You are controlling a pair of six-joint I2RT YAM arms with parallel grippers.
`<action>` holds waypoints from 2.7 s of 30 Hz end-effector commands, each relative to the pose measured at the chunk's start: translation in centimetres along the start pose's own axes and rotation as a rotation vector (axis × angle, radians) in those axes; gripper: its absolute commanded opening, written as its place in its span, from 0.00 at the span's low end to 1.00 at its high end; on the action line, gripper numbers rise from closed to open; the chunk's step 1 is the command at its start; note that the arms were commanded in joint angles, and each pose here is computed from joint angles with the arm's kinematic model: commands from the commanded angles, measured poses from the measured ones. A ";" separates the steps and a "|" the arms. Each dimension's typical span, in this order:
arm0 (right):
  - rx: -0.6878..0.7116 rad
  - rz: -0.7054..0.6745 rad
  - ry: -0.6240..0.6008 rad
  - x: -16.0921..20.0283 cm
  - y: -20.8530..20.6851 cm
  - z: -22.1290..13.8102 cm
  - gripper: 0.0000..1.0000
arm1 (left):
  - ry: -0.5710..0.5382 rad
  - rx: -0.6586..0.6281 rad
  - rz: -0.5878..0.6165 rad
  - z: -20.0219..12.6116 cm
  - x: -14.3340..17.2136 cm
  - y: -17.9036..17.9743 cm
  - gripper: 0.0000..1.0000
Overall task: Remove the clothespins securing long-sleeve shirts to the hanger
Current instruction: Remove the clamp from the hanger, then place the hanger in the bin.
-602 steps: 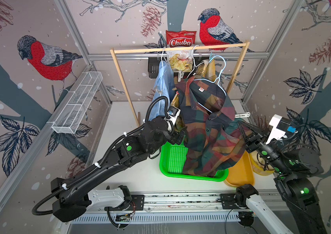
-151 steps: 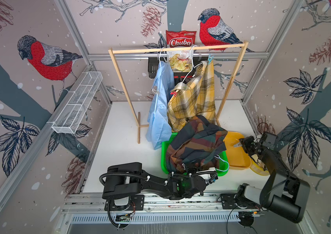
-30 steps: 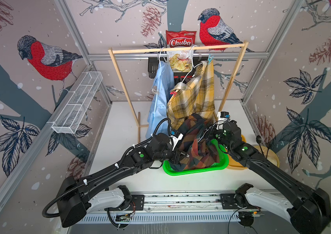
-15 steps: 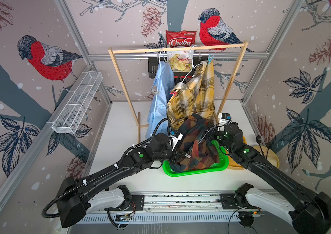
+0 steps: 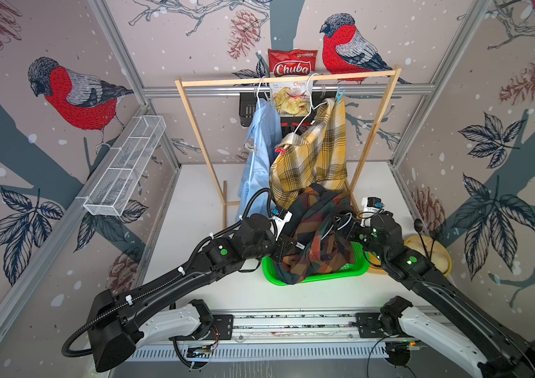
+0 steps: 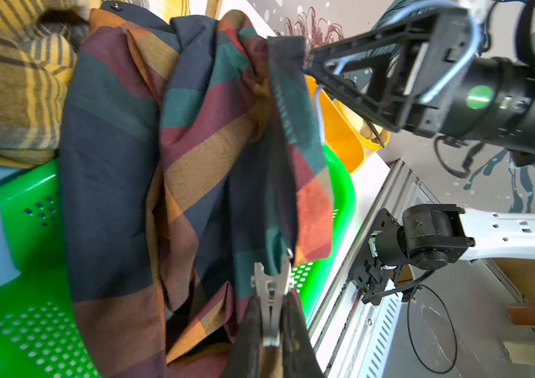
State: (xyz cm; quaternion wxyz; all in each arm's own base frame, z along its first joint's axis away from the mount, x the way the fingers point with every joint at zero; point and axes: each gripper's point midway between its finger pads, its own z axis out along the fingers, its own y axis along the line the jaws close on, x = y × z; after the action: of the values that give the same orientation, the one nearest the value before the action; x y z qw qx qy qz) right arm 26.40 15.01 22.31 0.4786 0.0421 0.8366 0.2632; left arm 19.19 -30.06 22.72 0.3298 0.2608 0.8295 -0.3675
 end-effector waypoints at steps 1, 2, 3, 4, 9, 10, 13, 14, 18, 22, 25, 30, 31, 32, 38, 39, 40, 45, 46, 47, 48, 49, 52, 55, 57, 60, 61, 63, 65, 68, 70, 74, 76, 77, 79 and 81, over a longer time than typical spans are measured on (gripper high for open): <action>-0.009 0.053 0.002 0.1 -0.1 -1.4 1.00 | -0.026 -0.029 0.017 -0.2 -0.8 0.4 0.11; -0.027 0.065 -0.001 0.0 0.1 -1.9 1.00 | -0.026 -0.034 0.015 -0.1 -0.8 0.6 0.11; -0.037 0.079 0.000 0.0 0.2 -2.5 1.00 | -0.027 -0.039 0.015 -0.1 -1.0 0.6 0.11; -0.033 0.094 0.004 0.1 0.1 -3.0 1.00 | -0.030 -0.044 0.018 0.0 -1.1 0.8 0.11; 0.061 0.132 0.042 1.4 -2.0 -3.8 1.00 | -0.041 -0.046 0.036 0.1 -1.9 0.6 0.11; 0.082 0.127 0.050 1.7 -2.4 -3.5 1.00 | -0.040 -0.045 0.040 0.3 -2.0 0.6 0.11; 0.094 0.106 0.085 2.7 -2.5 -2.2 1.00 | -0.033 -0.035 0.046 0.7 -2.2 0.4 0.11; 0.099 0.102 0.097 2.9 -2.5 -1.8 1.00 | -0.031 -0.034 0.047 0.9 -2.2 0.4 0.11; 0.139 0.064 0.139 3.9 -2.1 0.0 1.00 | -0.026 -0.038 0.050 1.0 -2.2 0.5 0.11; 0.177 0.042 0.176 5.3 -1.9 1.1 1.00 | -0.027 -0.046 0.058 1.1 -2.2 0.6 0.11; 0.186 0.036 0.206 6.5 -1.4 1.4 1.00 | -0.027 -0.048 0.067 1.1 -2.3 0.6 0.11; 0.232 0.012 0.224 7.5 0.0 0.4 1.00 | -0.026 -0.050 0.087 1.2 -2.5 0.6 0.11; 0.244 0.019 0.231 7.8 0.2 0.1 1.00 | -0.025 -0.051 0.090 1.3 -2.5 0.7 0.11; 0.253 0.031 0.238 8.0 0.3 -0.1 1.00 | -0.028 -0.050 0.095 1.3 -2.6 0.7 0.11; 0.284 0.124 0.278 10.0 0.3 -1.7 1.00 | -0.031 -0.041 0.103 1.4 -2.8 0.8 0.11; 0.290 0.135 0.287 10.2 0.2 -1.9 1.00 | -0.032 -0.040 0.103 1.4 -2.9 0.9 0.11; 0.287 0.141 0.296 10.3 0.2 -2.0 1.00 | -0.033 -0.038 0.104 1.5 -2.9 0.8 0.11; 0.307 0.126 0.328 9.7 0.5 -3.3 1.00 | -0.033 -0.034 0.107 1.6 -3.0 1.0 0.11; 0.300 0.122 0.333 9.5 0.7 -3.4 1.00 | -0.032 -0.034 0.106 1.6 -3.0 1.1 0.11; 0.288 0.121 0.342 9.4 1.1 -3.6 1.00 | -0.033 -0.034 0.104 1.6 -3.0 1.2 0.11; 0.288 0.120 0.348 9.1 1.3 -3.8 1.00 | -0.035 -0.035 0.099 1.6 -3.0 1.3 0.11; 0.293 0.120 0.353 8.9 1.4 -4.1 1.00 | -0.036 -0.031 0.100 1.6 -3.1 1.3 0.11; 0.306 0.122 0.357 8.2 1.5 -5.1 1.00 | -0.044 -0.035 0.097 1.5 -3.4 1.5 0.11; 0.284 0.129 0.381 8.3 1.8 -5.7 1.00 | -0.048 -0.034 0.094 1.5 -3.7 1.5 0.11; 0.272 0.127 0.423 8.9 1.9 -6.0 1.00 | -0.042 -0.038 0.093 1.6 -3.5 1.7 0.11; 0.303 0.094 0.458 9.6 1.1 -6.4 1.00 | -0.039 -0.040 0.092 1.7 -3.4 1.9 0.11; 0.318 0.081 0.461 9.7 0.7 -6.5 1.00 | -0.040 -0.037 0.092 1.8 -3.4 1.9 0.11; 0.319 0.066 0.474 10.1 0.6 -6.3 1.00 | -0.036 -0.033 0.091 1.9 -3.4 1.8 0.11; 0.303 0.054 0.507 10.8 1.0 -5.9 1.00 | -0.029 -0.037 0.087 2.0 -3.3 1.9 0.11; 0.348 0.006 0.544 11.6 0.5 -5.8 1.00 | -0.017 -0.043 0.088 2.0 -3.2 2.1 0.11; 0.374 -0.020 0.556 12.2 -0.1 -5.6 1.00 | -0.021 -0.041 0.087 2.1 -3.2 2.1 0.11; 0.299 -0.005 0.534 12.2 1.2 -4.5 1.00 | -0.021 -0.024 0.084 2.2 -3.4 1.8 0.11; 0.223 0.004 0.512 11.8 2.7 -3.9 1.00 | -0.020 -0.017 0.085 2.1 -3.6 1.6 0.11; 0.165 0.002 0.501 11.3 3.9 -3.7 1.00 | -0.019 -0.017 0.084 2.2 -3.7 1.6 0.11; 0.045 -0.006 0.479 10.1 6.5 -3.7 1.00 | -0.023 -0.029 0.071 2.3 -3.8 1.9 0.11; -0.052 0.009 0.447 8.5 8.6 -4.1 1.00 | -0.003 -0.037 0.059 2.7 -3.4 2.3 0.11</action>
State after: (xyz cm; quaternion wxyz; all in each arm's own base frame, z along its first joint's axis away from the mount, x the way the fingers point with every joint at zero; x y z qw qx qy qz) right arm 16.48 20.74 17.89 0.2528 0.0176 0.9436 0.2129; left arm 23.60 -31.17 22.60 0.3453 0.2834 0.8290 -0.3365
